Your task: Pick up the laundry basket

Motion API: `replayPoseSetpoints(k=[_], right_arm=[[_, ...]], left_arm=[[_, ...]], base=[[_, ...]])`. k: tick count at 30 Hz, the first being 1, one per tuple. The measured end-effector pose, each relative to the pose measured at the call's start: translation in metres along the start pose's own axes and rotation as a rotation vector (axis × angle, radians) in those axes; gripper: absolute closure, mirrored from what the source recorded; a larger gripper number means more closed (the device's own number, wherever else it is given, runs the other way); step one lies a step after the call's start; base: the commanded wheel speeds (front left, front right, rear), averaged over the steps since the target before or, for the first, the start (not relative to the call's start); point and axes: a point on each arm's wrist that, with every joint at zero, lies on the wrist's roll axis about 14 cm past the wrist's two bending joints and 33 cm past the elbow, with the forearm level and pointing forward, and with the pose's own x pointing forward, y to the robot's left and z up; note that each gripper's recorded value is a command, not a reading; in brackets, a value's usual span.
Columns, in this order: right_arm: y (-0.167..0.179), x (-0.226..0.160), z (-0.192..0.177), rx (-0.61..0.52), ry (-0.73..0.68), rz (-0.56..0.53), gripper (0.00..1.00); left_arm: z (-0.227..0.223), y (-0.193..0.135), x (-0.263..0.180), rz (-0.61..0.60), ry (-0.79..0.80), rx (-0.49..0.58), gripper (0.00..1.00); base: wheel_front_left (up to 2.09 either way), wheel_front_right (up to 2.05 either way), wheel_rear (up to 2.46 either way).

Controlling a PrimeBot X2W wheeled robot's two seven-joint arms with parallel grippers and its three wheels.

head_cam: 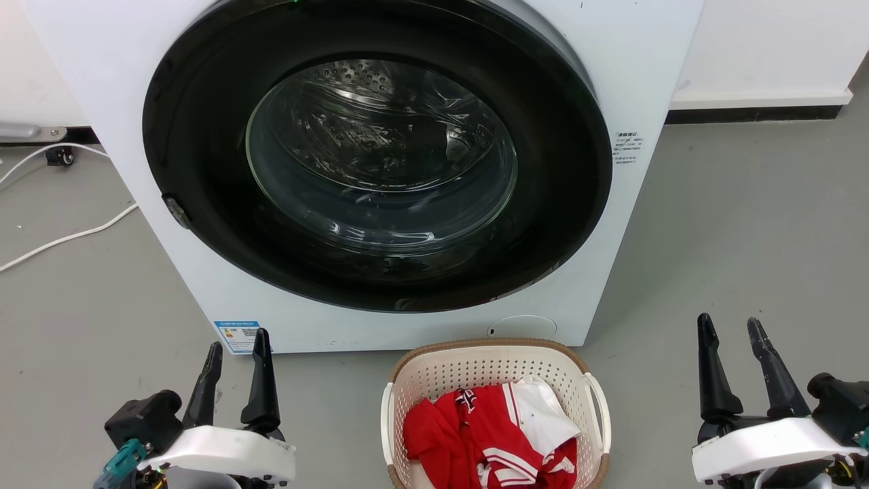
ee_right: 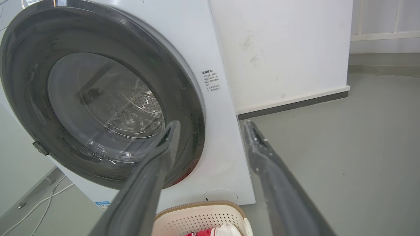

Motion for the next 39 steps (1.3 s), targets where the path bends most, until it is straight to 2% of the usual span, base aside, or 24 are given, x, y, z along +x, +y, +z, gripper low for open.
replayPoseSetpoints(k=[39], right_arm=[[0.013, -0.009, -0.003, -0.283, -0.021, 0.074, 0.00]], left_arm=[[-0.008, 0.003, -0.016, -0.023, -0.010, 0.300, 0.00]], base=[[0.00, 0.00, 0.00]])
